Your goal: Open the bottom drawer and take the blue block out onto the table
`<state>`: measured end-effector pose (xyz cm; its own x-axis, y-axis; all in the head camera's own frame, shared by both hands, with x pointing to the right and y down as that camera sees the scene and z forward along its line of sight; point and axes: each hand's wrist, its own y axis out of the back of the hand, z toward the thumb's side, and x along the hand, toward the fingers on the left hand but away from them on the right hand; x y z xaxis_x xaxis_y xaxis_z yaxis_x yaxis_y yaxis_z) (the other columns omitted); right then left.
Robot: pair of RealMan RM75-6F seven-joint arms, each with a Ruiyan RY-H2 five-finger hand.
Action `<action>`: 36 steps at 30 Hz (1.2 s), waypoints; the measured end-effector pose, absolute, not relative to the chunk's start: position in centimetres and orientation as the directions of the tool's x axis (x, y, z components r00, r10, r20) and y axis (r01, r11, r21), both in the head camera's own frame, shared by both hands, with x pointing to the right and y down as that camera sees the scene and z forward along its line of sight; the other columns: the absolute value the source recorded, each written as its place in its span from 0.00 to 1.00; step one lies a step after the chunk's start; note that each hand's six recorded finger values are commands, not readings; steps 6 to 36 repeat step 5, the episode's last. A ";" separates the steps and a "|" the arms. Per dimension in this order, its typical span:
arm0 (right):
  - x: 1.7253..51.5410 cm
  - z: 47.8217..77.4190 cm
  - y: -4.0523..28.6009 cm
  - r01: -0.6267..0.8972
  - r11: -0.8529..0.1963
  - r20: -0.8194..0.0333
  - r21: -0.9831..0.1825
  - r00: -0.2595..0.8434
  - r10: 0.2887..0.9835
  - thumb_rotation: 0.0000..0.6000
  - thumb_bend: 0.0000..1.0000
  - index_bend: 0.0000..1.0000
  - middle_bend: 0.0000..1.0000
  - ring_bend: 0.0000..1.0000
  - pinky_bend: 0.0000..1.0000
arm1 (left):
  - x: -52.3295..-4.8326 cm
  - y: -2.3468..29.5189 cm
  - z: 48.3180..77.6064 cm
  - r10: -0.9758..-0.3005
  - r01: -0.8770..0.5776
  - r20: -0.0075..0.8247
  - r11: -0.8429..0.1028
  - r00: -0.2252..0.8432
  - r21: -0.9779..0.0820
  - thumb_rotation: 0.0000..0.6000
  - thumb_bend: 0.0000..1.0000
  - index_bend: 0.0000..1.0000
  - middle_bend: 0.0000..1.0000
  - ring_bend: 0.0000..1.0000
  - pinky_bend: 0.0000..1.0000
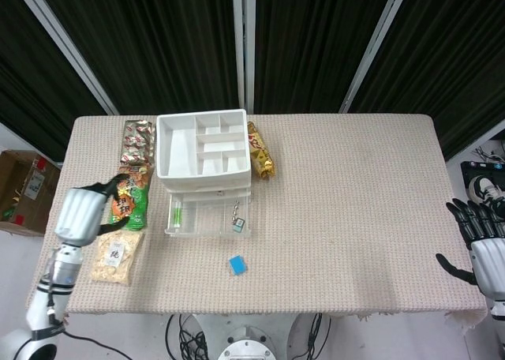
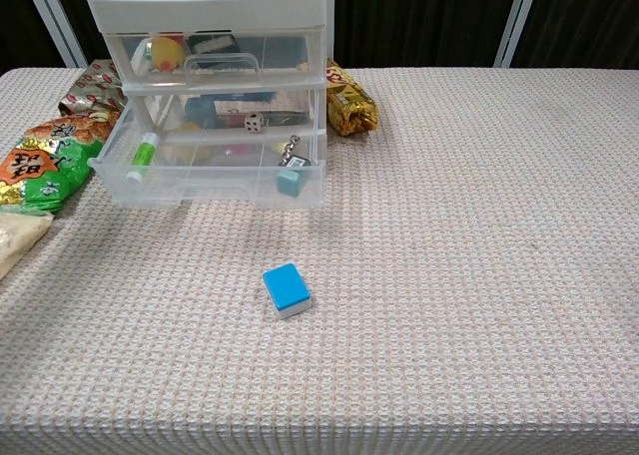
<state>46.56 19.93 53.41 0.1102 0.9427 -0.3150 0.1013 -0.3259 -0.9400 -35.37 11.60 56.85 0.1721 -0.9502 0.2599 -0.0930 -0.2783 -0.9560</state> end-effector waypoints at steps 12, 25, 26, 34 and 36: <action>46.2 53.9 19.8 0.124 -0.340 -0.323 -0.932 0.141 0.936 1.00 0.15 0.00 0.03 0.00 0.00 | -44.9 15.5 56.6 -0.934 -0.028 0.350 -0.349 -0.070 -0.937 1.00 0.05 0.23 0.28 0.28 0.27; 46.2 53.9 19.8 0.124 -0.340 -0.323 -0.932 0.141 0.936 1.00 0.15 0.00 0.03 0.00 0.00 | -44.9 15.5 56.6 -0.934 -0.028 0.350 -0.349 -0.070 -0.937 1.00 0.05 0.23 0.28 0.28 0.27; 46.2 53.9 19.8 0.124 -0.340 -0.323 -0.932 0.141 0.936 1.00 0.15 0.00 0.03 0.00 0.00 | -44.9 15.5 56.6 -0.934 -0.028 0.350 -0.349 -0.070 -0.937 1.00 0.05 0.23 0.28 0.28 0.27; 46.2 53.9 19.8 0.124 -0.340 -0.323 -0.932 0.141 0.936 1.00 0.15 0.00 0.03 0.00 0.00 | -44.9 15.5 56.6 -0.934 -0.028 0.350 -0.349 -0.070 -0.937 1.00 0.05 0.23 0.28 0.28 0.27; 46.2 53.9 19.8 0.124 -0.340 -0.323 -0.932 0.141 0.936 1.00 0.15 0.00 0.03 0.00 0.00 | -44.9 15.5 56.6 -0.934 -0.028 0.350 -0.349 -0.070 -0.937 1.00 0.05 0.23 0.28 0.28 0.27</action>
